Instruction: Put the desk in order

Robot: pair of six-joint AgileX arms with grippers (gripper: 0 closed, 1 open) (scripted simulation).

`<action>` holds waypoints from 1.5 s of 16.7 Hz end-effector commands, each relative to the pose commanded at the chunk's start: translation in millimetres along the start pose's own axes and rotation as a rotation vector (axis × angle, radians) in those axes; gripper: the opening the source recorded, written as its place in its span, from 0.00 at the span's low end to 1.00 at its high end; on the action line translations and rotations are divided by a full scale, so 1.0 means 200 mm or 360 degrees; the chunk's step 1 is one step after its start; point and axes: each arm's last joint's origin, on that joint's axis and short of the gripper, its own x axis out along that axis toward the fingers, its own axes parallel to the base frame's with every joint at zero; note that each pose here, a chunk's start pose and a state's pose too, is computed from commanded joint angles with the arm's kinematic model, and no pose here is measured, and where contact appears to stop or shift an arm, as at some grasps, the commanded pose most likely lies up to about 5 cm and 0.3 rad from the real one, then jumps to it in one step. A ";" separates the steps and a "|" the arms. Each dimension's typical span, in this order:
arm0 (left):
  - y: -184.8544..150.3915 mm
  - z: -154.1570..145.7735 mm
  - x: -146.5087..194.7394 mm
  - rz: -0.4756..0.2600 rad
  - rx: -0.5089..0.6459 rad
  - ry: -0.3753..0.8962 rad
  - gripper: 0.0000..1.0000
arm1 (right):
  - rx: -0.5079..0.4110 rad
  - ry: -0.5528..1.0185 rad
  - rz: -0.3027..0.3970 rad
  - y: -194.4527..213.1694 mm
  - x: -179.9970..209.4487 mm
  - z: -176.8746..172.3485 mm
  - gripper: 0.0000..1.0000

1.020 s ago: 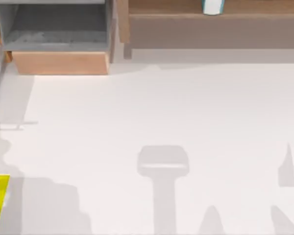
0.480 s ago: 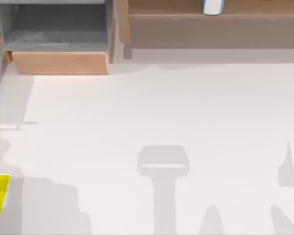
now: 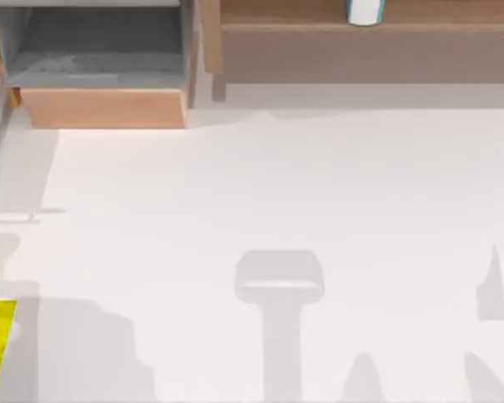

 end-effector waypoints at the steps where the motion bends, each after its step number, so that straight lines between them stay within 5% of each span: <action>1: 0.02 0.02 0.00 -0.0001 0.0044 -0.0066 1.00 | 0.0000 0.0000 0.0000 0.00 0.00 0.00 1.00; 6: 0.18 0.11 0.06 0.0070 0.0363 -0.0522 1.00 | 0.0000 0.0000 0.0000 0.00 0.00 0.00 1.00; 10: 0.35 0.13 0.14 0.0300 0.0650 -0.0917 1.00 | 0.0000 0.0000 0.0000 0.00 0.00 0.00 1.00; 14: 0.53 0.08 0.18 0.0723 0.0937 -0.1244 1.00 | 0.0000 0.0000 0.0000 0.00 0.00 0.00 1.00; 21: 0.69 0.05 0.06 0.1679 0.1567 -0.1606 1.00 | 0.0000 0.0000 0.0000 0.00 0.00 0.00 1.00; 25: 0.67 0.03 0.09 0.1934 0.1858 -0.1664 1.00 | 0.0000 0.0000 0.0000 0.00 0.00 0.00 1.00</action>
